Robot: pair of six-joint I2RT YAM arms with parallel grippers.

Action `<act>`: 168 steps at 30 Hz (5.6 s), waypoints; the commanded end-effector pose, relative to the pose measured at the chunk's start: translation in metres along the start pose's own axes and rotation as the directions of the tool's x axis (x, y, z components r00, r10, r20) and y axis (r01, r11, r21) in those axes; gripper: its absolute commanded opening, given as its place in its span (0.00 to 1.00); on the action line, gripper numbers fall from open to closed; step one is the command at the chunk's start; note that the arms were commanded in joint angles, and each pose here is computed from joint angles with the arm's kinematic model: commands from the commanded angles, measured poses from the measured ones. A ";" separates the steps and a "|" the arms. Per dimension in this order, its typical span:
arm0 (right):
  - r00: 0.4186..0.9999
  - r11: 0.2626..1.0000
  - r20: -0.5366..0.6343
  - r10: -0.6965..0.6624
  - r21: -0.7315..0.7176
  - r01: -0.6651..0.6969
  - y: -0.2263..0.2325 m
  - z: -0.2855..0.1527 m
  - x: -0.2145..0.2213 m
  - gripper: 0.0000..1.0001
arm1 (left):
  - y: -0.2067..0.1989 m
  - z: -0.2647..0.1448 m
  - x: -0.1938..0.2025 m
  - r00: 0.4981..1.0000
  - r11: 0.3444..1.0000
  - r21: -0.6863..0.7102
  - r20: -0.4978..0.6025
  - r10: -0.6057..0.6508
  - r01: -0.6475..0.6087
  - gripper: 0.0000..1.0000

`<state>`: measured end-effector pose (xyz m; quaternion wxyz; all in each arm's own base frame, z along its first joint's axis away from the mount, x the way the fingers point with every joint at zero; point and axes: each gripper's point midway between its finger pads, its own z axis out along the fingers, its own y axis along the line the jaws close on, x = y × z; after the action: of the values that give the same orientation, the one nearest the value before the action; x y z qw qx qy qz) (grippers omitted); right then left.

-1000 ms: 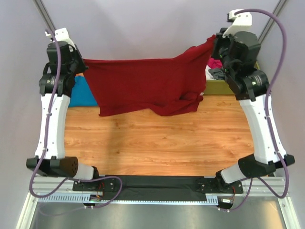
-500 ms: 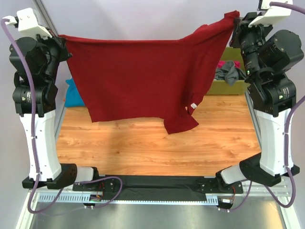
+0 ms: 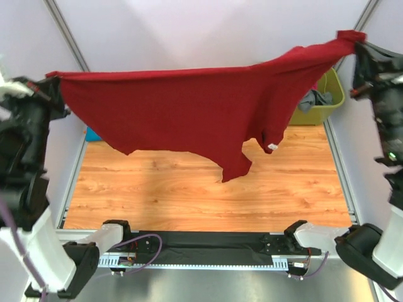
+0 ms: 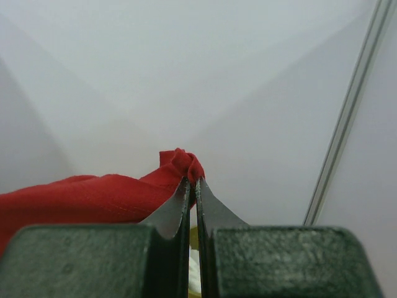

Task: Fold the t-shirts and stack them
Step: Flatten the tshirt out, then fold the tshirt

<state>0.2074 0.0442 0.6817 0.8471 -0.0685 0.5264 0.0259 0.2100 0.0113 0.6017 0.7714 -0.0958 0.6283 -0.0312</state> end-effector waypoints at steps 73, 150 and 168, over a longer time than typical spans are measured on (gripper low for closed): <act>0.587 0.942 -0.751 -0.301 -0.139 0.305 0.097 0.144 0.554 0.00 | 0.083 0.244 0.482 0.709 0.988 -0.023 -0.699 0.095 -0.154 0.00; 0.055 0.999 -0.998 -0.035 -0.033 0.038 0.111 -0.120 0.607 0.00 | 0.129 0.074 0.503 0.586 0.915 0.240 -0.708 0.393 -0.324 0.00; -0.090 0.996 -0.994 0.054 0.047 0.076 0.101 -0.194 0.621 0.00 | 0.162 0.039 0.507 0.540 0.911 0.034 -0.796 0.273 -0.411 0.00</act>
<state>0.3124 0.1097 0.0247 0.1837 -0.0613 0.9798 -0.0504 0.3479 0.0697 0.0777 0.3885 0.0374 0.9167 0.0860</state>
